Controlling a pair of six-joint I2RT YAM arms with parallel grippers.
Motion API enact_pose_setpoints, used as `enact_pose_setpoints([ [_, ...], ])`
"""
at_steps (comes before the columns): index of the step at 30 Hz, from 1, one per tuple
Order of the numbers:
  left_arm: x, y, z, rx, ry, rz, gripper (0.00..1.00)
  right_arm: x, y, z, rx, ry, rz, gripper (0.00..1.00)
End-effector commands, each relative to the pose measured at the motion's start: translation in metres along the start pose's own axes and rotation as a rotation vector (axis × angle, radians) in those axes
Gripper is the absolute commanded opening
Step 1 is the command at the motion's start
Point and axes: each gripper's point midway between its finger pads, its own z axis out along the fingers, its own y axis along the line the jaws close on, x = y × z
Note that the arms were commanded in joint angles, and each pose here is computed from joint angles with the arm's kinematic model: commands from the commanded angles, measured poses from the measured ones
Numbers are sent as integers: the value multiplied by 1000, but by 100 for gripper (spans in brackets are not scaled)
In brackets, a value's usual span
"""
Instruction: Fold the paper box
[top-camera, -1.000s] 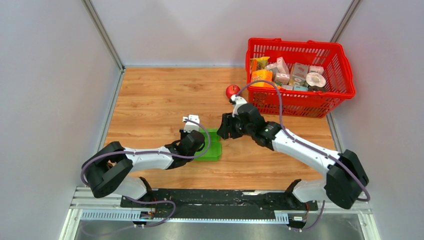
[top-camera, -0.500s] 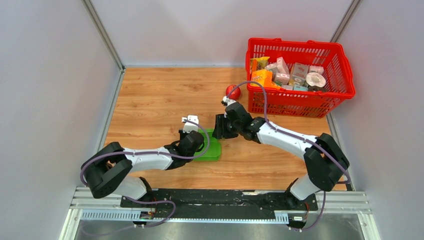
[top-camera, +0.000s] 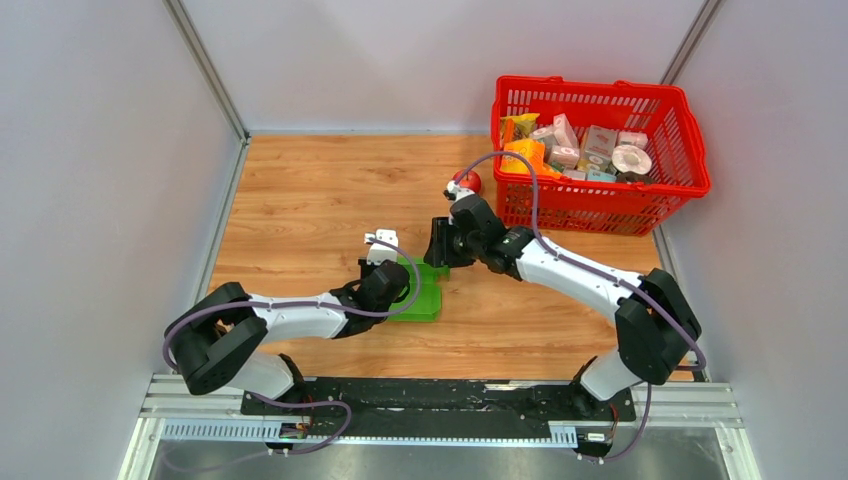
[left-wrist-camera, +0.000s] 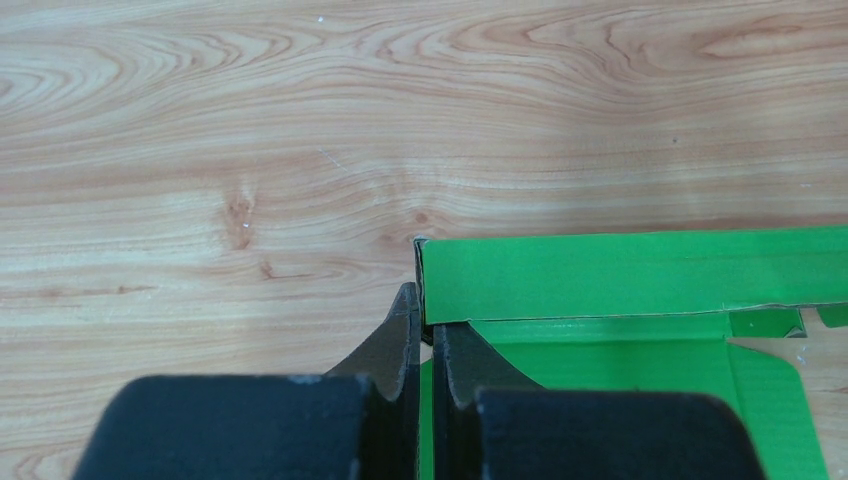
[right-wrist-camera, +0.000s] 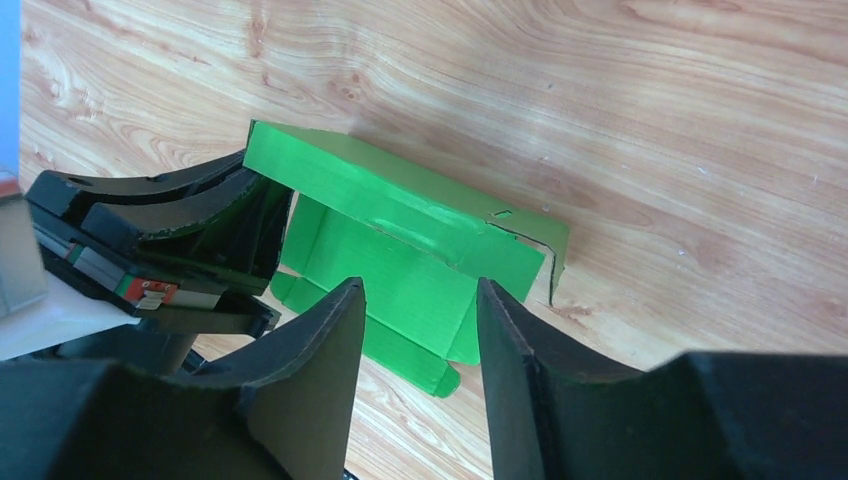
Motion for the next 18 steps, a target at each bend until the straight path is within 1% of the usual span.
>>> enact_pose_setpoints([
  [1,-9,-2,1,-7,-16,-8,0,-4,5,10,-24,-17,32,45],
  [2,-10,-2,1,-4,-19,-11,0,-4,5,12,-24,-19,39,42],
  [5,-9,0,1,-10,-20,-5,0,-5,0,17,-5,-30,75,40],
  [8,-10,-1,1,-5,-21,-7,0,-6,0,22,-34,-51,111,41],
  [13,-11,-2,0,0,-24,-7,0,-1,1,32,-72,-25,153,41],
  [15,-12,-1,-1,1,-29,-11,0,1,0,35,-97,-27,178,44],
  [18,-12,-1,-1,5,-32,-14,0,-4,2,34,-159,-55,235,44],
])
